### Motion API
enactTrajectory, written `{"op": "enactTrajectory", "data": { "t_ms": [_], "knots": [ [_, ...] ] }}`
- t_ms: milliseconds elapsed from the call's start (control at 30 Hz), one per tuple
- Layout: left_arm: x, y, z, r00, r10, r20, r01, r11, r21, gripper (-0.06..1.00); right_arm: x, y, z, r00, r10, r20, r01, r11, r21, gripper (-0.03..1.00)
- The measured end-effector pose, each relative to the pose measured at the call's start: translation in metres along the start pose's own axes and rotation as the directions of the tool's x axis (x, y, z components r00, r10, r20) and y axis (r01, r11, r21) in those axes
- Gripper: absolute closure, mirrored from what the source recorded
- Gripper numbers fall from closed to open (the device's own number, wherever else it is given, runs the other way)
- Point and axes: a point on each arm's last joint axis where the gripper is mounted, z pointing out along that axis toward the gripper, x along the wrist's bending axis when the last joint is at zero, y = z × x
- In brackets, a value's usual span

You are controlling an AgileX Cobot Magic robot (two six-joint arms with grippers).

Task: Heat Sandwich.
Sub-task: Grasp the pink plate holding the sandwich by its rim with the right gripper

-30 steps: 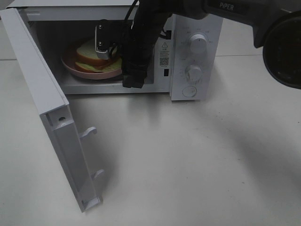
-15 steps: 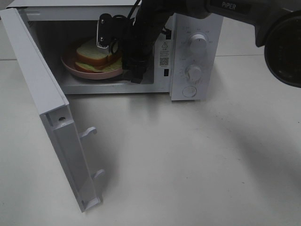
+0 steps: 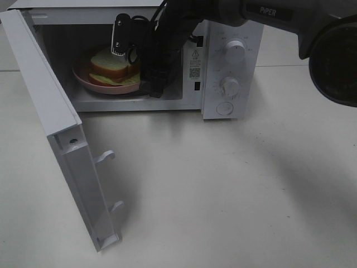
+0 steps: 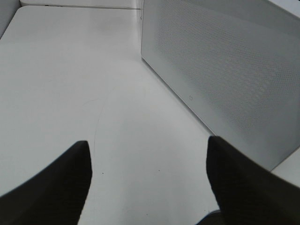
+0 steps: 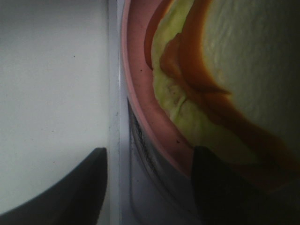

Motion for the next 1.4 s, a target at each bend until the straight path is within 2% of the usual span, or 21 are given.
{"op": "enactTrajectory", "data": {
  "t_ms": [400, 800, 1067, 1333, 1400],
  "knots": [
    [0.000, 0.000, 0.000, 1.000, 0.000, 0.000, 0.000, 1.000, 0.000, 0.29, 0.003, -0.005, 0.021, 1.000, 0.009, 0.007, -0.009, 1.000, -0.004, 0.42],
    [0.000, 0.000, 0.000, 1.000, 0.000, 0.000, 0.000, 1.000, 0.000, 0.29, -0.002, -0.021, 0.034, 0.997, 0.070, 0.010, -0.070, 0.997, -0.022, 0.43],
    [0.000, 0.000, 0.000, 1.000, 0.000, 0.000, 0.000, 1.000, 0.000, 0.29, -0.004, -0.029, 0.041, 0.999, 0.046, 0.018, -0.046, 0.999, -0.015, 0.45],
    [0.000, 0.000, 0.000, 1.000, 0.000, 0.000, 0.000, 1.000, 0.000, 0.29, -0.003, -0.030, 0.049, 0.999, 0.031, 0.018, -0.031, 0.999, -0.024, 0.49],
    [0.000, 0.000, 0.000, 1.000, 0.000, 0.000, 0.000, 1.000, 0.000, 0.29, -0.002, -0.031, 0.053, 1.000, 0.023, 0.018, -0.022, 0.999, -0.022, 0.55]
  ]
}}
